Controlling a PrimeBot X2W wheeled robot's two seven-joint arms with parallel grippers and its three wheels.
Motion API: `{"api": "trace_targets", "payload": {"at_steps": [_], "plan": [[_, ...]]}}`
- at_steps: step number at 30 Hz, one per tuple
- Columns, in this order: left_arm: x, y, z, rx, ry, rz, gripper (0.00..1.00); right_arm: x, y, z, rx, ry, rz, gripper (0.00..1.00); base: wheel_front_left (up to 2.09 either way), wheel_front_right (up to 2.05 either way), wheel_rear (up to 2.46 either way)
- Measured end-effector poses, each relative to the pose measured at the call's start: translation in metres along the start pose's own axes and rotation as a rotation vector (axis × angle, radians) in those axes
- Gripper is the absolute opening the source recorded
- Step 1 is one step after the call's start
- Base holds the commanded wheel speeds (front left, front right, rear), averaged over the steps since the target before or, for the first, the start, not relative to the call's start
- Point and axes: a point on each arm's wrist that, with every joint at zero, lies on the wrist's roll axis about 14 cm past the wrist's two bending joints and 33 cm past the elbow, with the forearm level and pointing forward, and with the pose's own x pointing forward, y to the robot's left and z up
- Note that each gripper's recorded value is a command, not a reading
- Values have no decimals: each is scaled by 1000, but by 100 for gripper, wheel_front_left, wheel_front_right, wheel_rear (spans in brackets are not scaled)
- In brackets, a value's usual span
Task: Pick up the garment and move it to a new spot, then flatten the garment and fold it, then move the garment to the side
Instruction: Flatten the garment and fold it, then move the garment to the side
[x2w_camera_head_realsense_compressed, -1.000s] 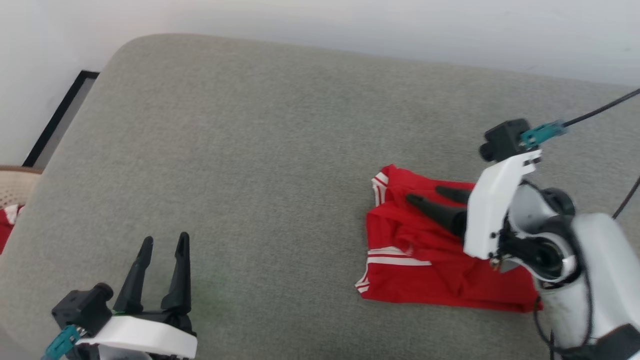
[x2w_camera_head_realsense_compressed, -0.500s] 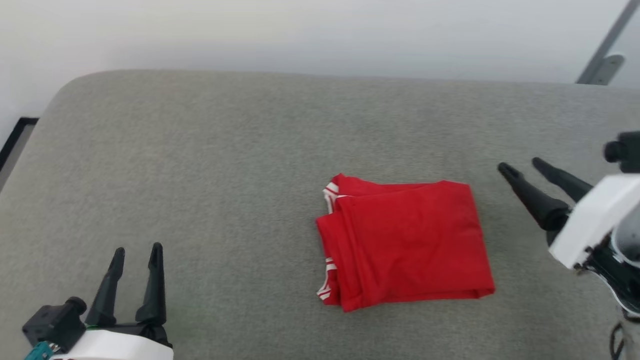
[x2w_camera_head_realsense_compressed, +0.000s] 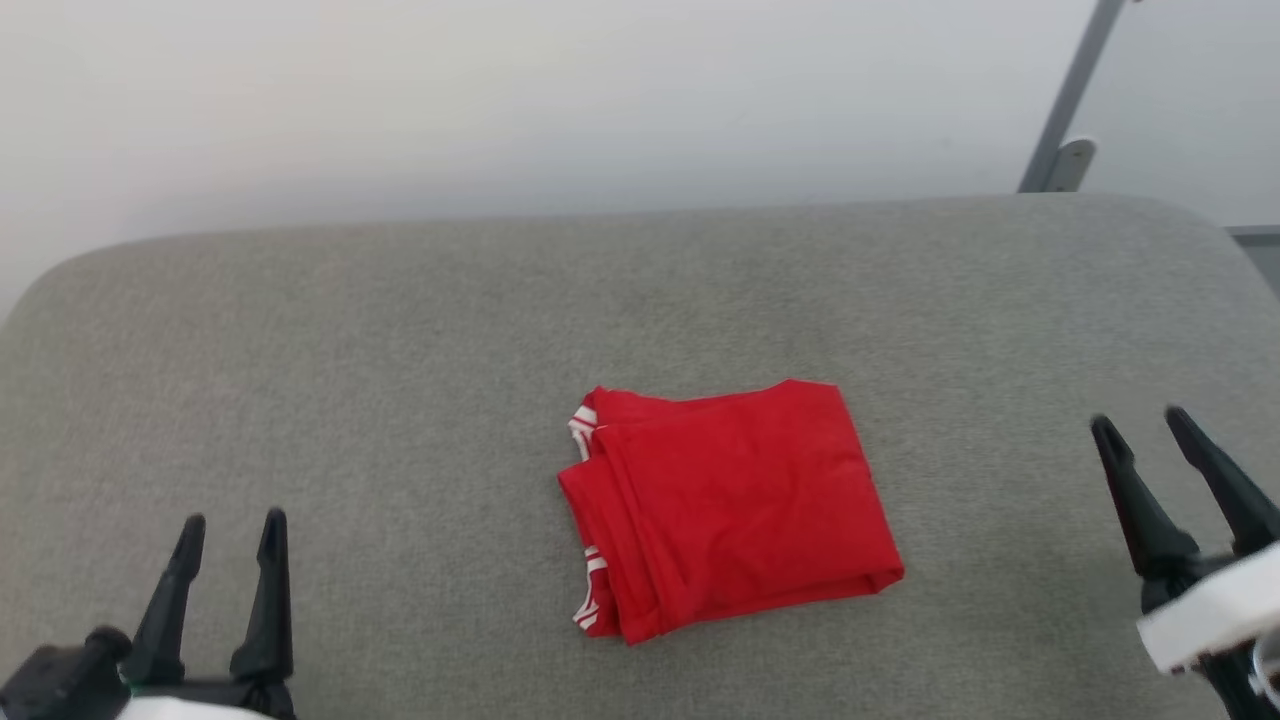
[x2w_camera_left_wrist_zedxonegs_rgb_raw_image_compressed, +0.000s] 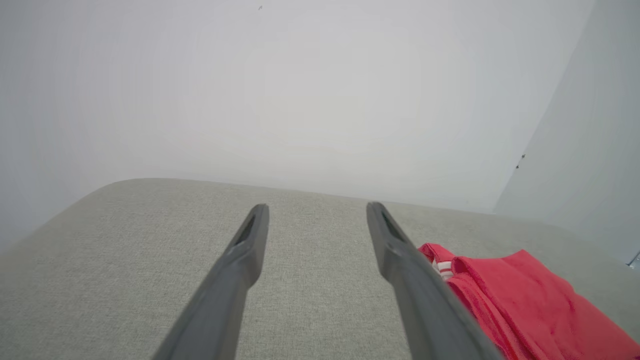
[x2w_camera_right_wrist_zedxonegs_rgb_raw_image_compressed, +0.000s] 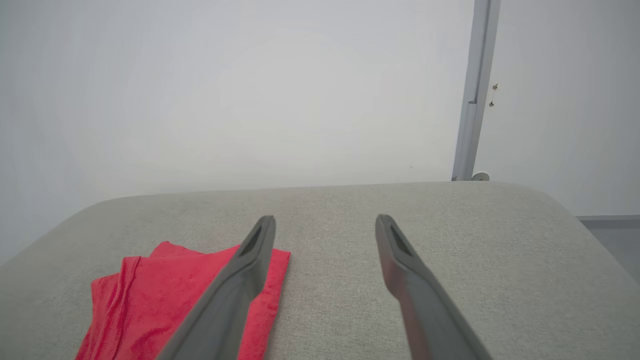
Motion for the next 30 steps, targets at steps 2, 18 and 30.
{"api": "trace_targets", "payload": {"at_steps": [2, 18, 30], "plan": [[-4, 0, -2, 9, 9, -5, 100, -11, -10, -1, -14, -38, -28, 100, 0, 0, 0], [-30, 14, -4, 39, 30, 35, 100, -54, -40, -27, -57, -85, -143, 100, 0, 0, 0], [-37, 20, -4, 23, 22, 71, 100, -60, -27, -39, -46, -86, -150, 100, 0, 0, 0]]}}
